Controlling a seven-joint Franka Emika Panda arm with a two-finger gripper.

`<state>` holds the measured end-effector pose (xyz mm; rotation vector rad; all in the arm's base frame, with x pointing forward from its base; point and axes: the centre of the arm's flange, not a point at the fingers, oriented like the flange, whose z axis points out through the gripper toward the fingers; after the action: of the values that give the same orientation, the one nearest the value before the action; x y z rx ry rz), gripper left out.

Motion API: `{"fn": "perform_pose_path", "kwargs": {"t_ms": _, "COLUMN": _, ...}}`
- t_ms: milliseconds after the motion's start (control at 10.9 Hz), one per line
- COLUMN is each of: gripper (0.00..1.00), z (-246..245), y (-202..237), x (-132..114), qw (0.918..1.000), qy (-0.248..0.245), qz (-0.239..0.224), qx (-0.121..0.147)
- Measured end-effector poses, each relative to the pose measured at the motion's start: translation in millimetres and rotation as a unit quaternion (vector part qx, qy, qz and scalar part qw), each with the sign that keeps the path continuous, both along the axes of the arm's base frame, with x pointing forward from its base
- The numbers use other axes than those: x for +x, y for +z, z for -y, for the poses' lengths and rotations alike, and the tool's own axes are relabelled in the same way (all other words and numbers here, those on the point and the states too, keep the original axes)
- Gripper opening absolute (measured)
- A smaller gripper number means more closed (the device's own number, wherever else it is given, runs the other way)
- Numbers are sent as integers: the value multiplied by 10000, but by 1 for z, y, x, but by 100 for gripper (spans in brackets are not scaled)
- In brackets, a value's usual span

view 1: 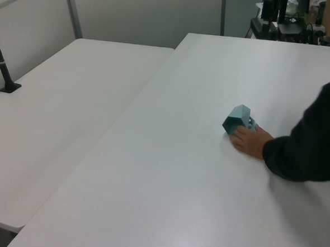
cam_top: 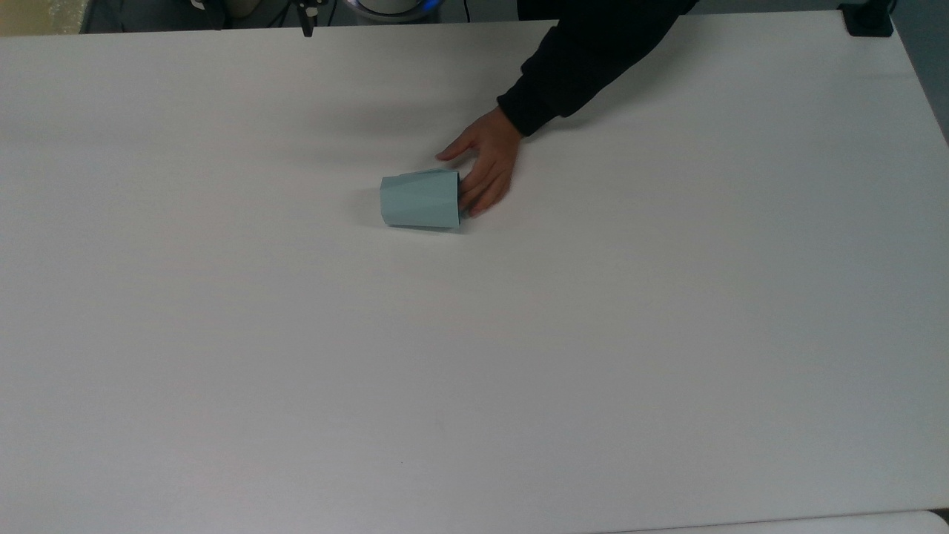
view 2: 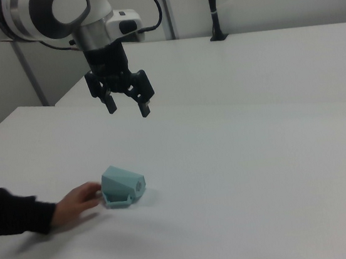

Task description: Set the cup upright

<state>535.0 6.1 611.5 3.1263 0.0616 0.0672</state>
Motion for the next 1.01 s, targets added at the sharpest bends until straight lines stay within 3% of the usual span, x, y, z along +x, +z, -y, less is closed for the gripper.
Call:
{"fn": "perform_pose_path", "kwargs": {"t_ms": 276, "gripper": 100, "z": 16, "y": 16, "x": -1, "qw": 9999, "qy": -12, "qz": 106, "qx": 2}}
{"fn": "perform_pose_path", "kwargs": {"t_ms": 551, "gripper": 100, "z": 34, "y": 24, "x": -8, "qw": 10000, "qy": -26, "qz": -69, "qx": 10}}
{"fn": "perform_pose_path", "kwargs": {"t_ms": 1011, "gripper": 100, "z": 0, "y": 23, "x": -9, "qw": 9998, "qy": 140, "qz": -153, "qx": 0}}
